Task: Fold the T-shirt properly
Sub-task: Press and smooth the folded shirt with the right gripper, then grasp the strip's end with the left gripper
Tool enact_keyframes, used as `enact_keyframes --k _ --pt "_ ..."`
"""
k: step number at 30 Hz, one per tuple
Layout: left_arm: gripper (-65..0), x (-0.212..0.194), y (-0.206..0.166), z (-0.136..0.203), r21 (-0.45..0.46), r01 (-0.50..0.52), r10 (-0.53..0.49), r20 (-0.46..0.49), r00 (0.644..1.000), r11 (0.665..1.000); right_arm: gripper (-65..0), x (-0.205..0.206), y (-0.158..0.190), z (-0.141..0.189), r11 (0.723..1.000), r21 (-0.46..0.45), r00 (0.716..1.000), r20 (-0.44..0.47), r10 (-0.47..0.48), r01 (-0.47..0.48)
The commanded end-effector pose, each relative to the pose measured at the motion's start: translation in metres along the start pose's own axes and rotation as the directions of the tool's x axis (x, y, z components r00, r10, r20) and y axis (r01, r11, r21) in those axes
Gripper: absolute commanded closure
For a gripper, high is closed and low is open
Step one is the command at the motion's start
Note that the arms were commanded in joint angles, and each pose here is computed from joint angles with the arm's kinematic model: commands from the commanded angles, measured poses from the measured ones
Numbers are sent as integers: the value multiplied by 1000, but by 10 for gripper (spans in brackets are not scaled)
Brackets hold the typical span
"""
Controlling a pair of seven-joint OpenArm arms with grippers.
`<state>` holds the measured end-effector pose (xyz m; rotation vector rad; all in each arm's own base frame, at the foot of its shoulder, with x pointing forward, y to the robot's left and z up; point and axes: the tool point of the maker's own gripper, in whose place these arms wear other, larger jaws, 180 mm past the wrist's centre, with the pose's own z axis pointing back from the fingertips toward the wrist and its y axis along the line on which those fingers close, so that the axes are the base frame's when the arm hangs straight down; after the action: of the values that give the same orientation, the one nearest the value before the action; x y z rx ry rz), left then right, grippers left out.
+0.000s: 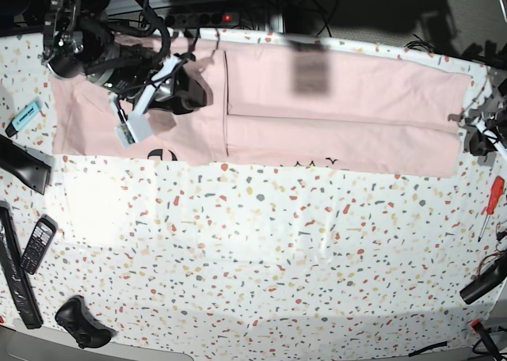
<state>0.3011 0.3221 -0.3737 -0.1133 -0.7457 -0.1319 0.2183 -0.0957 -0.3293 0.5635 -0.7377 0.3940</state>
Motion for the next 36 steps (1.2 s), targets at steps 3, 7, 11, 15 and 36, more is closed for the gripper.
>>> enact_keyframes --k 3,7,11,15,36 --pt "0 20 7 8 13 24 -25 51 998 1000 -161 11 4 3 1000 15 999 38 20 -20" --pt "-171 17 7 7 13 24 -24 35 999 1000 -161 11 4 3 1000 15 999 38 20 -20" --pt "-316 13 7 7 11 22 -22 12 1000 1000 -161 11 4 3 1000 15 999 38 20 -20" --pt "-316 14 -1 7 -34 -18 19 19 1000 999 -161 11 4 3 1000 15 999 38 20 -20" --pt "-303 -27 -23 -14 -146 -186 181 -45 982 972 -161 11 4 3 1000 14 999 37 20 -20"
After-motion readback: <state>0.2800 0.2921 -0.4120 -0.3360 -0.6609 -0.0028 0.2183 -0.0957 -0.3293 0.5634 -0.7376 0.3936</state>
